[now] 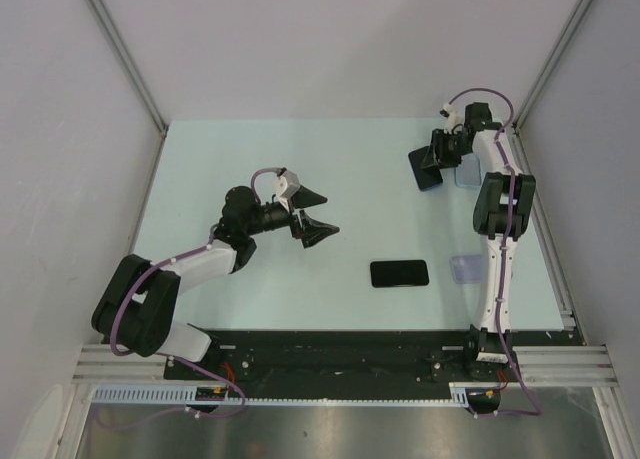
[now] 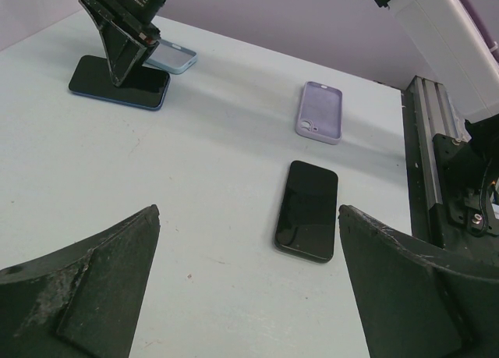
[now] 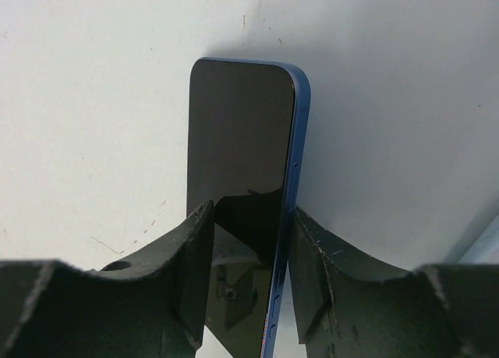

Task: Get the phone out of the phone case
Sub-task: Place the phone case at the center of the board.

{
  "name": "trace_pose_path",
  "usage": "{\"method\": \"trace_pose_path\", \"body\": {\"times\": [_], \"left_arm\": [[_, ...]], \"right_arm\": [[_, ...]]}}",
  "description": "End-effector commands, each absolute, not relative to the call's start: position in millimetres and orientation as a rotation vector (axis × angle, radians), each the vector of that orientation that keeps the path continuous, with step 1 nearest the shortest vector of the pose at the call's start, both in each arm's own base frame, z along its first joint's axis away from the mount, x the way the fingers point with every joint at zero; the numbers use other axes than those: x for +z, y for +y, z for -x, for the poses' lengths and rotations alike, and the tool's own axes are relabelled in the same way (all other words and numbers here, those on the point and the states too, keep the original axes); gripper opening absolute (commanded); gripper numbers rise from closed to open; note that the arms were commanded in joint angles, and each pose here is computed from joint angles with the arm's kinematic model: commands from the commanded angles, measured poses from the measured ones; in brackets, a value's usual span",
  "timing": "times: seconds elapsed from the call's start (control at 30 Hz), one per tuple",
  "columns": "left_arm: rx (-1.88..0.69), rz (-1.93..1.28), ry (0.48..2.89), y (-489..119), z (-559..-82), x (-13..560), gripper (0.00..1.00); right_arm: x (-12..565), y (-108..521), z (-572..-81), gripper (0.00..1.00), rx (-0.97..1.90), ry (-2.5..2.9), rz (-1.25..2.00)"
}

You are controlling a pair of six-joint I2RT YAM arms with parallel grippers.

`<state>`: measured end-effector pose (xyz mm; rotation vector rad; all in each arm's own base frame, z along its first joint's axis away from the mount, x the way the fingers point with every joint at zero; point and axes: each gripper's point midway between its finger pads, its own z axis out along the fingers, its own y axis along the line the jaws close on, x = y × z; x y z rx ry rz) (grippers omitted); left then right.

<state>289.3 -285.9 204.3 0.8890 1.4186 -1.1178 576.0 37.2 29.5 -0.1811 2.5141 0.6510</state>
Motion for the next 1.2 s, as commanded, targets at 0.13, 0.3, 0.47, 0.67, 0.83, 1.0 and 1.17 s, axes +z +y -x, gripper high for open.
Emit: {"method": "trace_pose_path", "body": {"times": [0.13,0.3,0.47,0.67,0.83,1.0,1.17], "left_arm": [[-1.093,-0.903,1.371,-285,-288,211,1.0],[-1.091,-0.905,1.366,-285,-288,212,1.0],[-1.093,-0.907,1.361,-285,-287,214,1.0],[-1.09,-0.907,1.36,-285,-286,213,1.0],[-1.094,-0.906,1.364,-286,-286,212,1.0],[-1.094,-0.906,1.36,-286,-286,214,1.0],[-1.09,-0.909,1.356,-285,-286,215,1.0]], "right_arm": [[-7,10,-542,0.46,0.389,2.699,0.212],[-9,10,-530,0.5,0.374,2.733,0.213],[-17,14,-528,0.54,0.366,2.76,0.178],[-28,18,-523,0.55,0.364,2.797,0.054],[-25,17,-525,0.55,0.312,2.78,0.021],[-20,12,-524,0.55,0.3,2.777,-0.014],[-20,19,-509,0.55,0.339,2.815,0.018]]}}
